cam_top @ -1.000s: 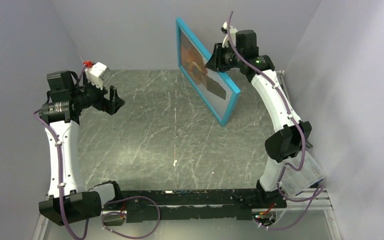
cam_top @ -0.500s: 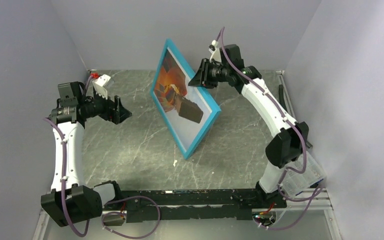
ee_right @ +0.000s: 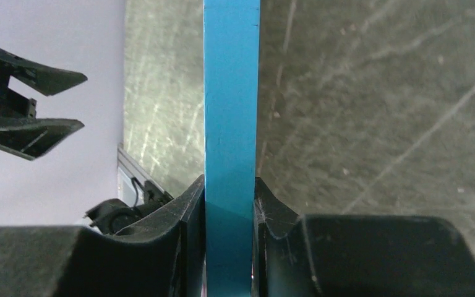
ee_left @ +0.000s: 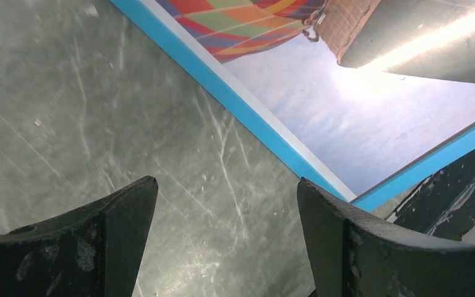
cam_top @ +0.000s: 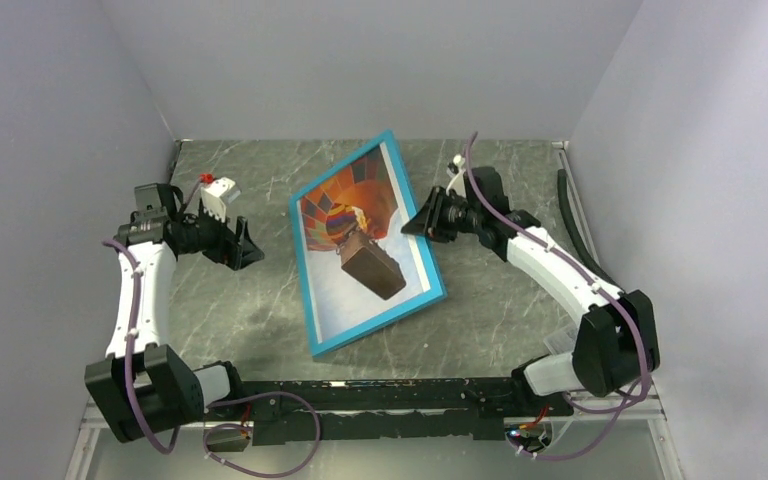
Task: Put the photo into the frame
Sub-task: Turn over the photo frame at the center of the board.
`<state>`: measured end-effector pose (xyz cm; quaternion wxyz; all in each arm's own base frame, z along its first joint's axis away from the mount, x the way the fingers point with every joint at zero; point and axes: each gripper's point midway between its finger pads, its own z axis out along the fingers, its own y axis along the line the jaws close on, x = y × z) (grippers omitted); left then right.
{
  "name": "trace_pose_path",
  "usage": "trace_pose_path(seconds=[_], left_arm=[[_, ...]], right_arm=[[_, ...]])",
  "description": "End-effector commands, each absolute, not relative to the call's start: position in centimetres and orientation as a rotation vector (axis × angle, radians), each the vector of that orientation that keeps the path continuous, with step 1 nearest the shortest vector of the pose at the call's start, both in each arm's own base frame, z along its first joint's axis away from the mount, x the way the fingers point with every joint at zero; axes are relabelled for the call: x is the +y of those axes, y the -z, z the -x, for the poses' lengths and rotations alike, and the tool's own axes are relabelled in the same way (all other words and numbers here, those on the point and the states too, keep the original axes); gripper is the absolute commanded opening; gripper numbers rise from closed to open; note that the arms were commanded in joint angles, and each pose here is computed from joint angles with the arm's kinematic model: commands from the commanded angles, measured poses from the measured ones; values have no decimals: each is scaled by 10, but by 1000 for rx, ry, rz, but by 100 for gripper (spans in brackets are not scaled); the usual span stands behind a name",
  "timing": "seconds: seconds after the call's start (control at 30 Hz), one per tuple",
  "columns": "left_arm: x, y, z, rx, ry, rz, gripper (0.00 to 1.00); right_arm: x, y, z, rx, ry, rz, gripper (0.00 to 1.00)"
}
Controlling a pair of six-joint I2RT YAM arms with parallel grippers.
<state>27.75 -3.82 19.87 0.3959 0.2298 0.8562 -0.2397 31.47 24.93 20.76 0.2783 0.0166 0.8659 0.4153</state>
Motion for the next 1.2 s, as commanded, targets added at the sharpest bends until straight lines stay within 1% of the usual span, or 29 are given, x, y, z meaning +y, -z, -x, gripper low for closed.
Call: trace_pose_path(seconds=[0.0, 0.27, 0.5, 0.6, 0.7, 0.77, 0.9, 0.93, 1.03, 1.1, 1.17], left_arm=[[-30, -165, -271, 2241, 588, -654, 88], [-25, -146, -266, 2286, 570, -693, 89], [-32, -146, -262, 2277, 630, -668, 91], [-34, -144, -262, 2278, 643, -645, 94], [-35, -143, -262, 2279, 655, -622, 94], [-36, -142, -263, 2276, 658, -613, 94], [-36, -143, -265, 2265, 661, -606, 94], [-37, -144, -266, 2263, 664, -603, 94], [-37, -144, -268, 2262, 676, -595, 94], [-37, -145, -269, 2258, 680, -593, 94], [-38, -146, -270, 2252, 679, -593, 94]], right_arm=[[244, -208, -310, 2175, -1108, 51, 4], [224, -158, -306, 2133, -1046, 22, 6], [217, -118, -310, 2150, -987, 26, 15], [210, -107, -315, 2140, -934, 19, 17], [205, -99, -321, 2145, -876, 10, 22], [199, -93, -324, 2161, -830, -6, 30], [190, -85, -329, 2174, -752, -27, 41], [189, -84, -330, 2175, -739, -30, 46], [183, -80, -333, 2180, -697, -42, 69], [181, -74, -335, 2194, -672, -51, 74], [179, -68, -337, 2210, -647, -52, 75]])
